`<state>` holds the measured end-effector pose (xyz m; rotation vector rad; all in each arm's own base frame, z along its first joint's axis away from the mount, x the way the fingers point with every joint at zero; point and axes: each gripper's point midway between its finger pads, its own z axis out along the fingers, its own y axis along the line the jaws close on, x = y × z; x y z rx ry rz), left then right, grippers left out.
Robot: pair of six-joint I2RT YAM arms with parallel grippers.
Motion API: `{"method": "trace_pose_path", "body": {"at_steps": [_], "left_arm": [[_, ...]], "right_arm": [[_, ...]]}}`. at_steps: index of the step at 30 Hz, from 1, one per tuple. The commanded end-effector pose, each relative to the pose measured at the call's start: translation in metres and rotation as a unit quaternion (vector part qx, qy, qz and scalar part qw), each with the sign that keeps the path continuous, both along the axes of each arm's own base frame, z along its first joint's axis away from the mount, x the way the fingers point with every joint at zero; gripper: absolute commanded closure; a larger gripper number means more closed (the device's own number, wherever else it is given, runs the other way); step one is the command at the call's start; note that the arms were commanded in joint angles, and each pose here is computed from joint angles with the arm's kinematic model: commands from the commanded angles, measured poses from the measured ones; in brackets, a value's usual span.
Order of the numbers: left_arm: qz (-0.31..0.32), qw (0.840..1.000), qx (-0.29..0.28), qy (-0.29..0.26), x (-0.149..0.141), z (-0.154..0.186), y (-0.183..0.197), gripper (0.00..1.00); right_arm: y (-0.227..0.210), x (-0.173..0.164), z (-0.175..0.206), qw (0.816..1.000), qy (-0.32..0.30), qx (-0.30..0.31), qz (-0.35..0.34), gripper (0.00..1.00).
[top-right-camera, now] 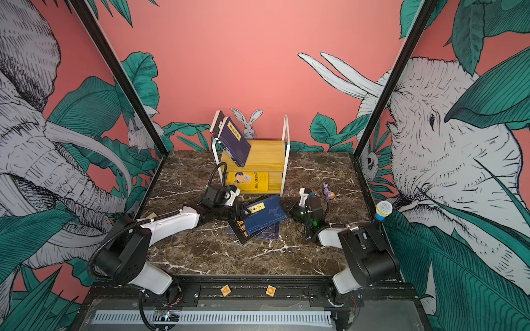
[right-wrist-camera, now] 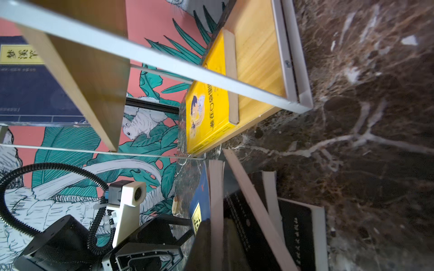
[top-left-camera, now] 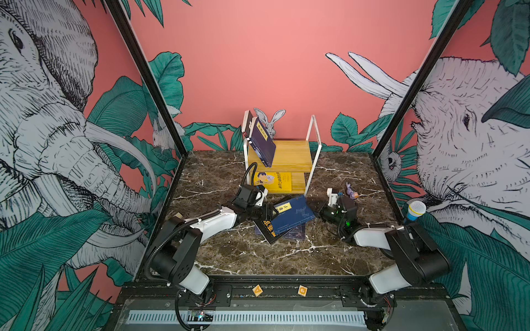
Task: Stacking books/files
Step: Pick up the book from the books, then place the book at the bookshelf.
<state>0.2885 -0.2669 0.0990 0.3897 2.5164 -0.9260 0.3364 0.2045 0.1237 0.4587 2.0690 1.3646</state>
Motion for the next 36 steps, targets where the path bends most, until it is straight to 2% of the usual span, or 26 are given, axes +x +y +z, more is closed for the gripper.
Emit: {"method": "trace_pose_path", "body": {"at_steps": [1,2,4,6,7,9,11,13,14,15,18,23,25,28,31,36], "left_arm": [[-0.069,0.992,0.036,-0.104,-0.001,0.047,0.004,0.16],[-0.096,0.985,0.052,-0.132,-0.002,0.055,0.004,0.12],[-0.151,0.970,0.096,-0.167,-0.004,0.062,0.002,0.11],[-0.196,0.948,0.144,-0.203,-0.005,0.065,-0.001,0.10],[-0.228,0.932,0.164,-0.230,-0.008,0.069,-0.006,0.10],[-0.290,0.889,0.200,-0.293,-0.021,0.076,-0.021,0.10],[-0.360,0.823,0.244,-0.365,-0.038,0.078,-0.036,0.09],[-0.406,0.768,0.283,-0.406,-0.049,0.071,-0.046,0.08],[-0.418,0.747,0.300,-0.420,-0.052,0.066,-0.051,0.08],[-0.422,0.735,0.313,-0.427,-0.052,0.063,-0.053,0.08],[-0.426,0.706,0.337,-0.454,-0.053,0.057,-0.063,0.09],[-0.440,0.647,0.376,-0.496,-0.063,0.044,-0.080,0.19],[-0.447,0.626,0.386,-0.508,-0.068,0.036,-0.086,0.21],[-0.456,0.601,0.404,-0.517,-0.075,0.021,-0.090,0.28],[-0.453,0.587,0.420,-0.523,-0.075,0.012,-0.090,0.32],[-0.450,0.583,0.423,-0.527,-0.073,0.004,-0.091,0.42]], "right_arm": [[-0.008,-0.003,-0.002,1.000,0.009,-0.014,-0.022,1.00],[-0.011,-0.003,-0.002,0.999,0.012,-0.016,-0.030,1.00],[-0.017,-0.003,-0.006,0.998,0.022,-0.016,-0.051,1.00],[-0.020,-0.003,-0.009,0.997,0.031,-0.012,-0.066,1.00],[-0.021,-0.002,-0.011,0.997,0.036,-0.011,-0.072,1.00],[-0.019,-0.003,-0.015,0.996,0.047,-0.013,-0.078,1.00],[-0.013,-0.004,-0.016,0.995,0.056,-0.013,-0.080,1.00],[-0.008,-0.005,-0.017,0.994,0.065,-0.013,-0.085,1.00],[-0.006,-0.005,-0.018,0.994,0.067,-0.014,-0.087,1.00],[-0.005,-0.006,-0.018,0.993,0.068,-0.013,-0.091,1.00],[-0.006,-0.007,-0.021,0.992,0.073,-0.012,-0.105,1.00],[-0.012,-0.012,-0.029,0.989,0.086,-0.019,-0.122,1.00],[-0.014,-0.014,-0.031,0.987,0.098,-0.016,-0.130,1.00],[-0.016,-0.015,-0.030,0.986,0.097,-0.017,-0.133,1.00],[-0.016,-0.015,-0.029,0.986,0.096,-0.016,-0.132,1.00],[-0.015,-0.016,-0.029,0.987,0.094,-0.007,-0.131,1.00]]}}
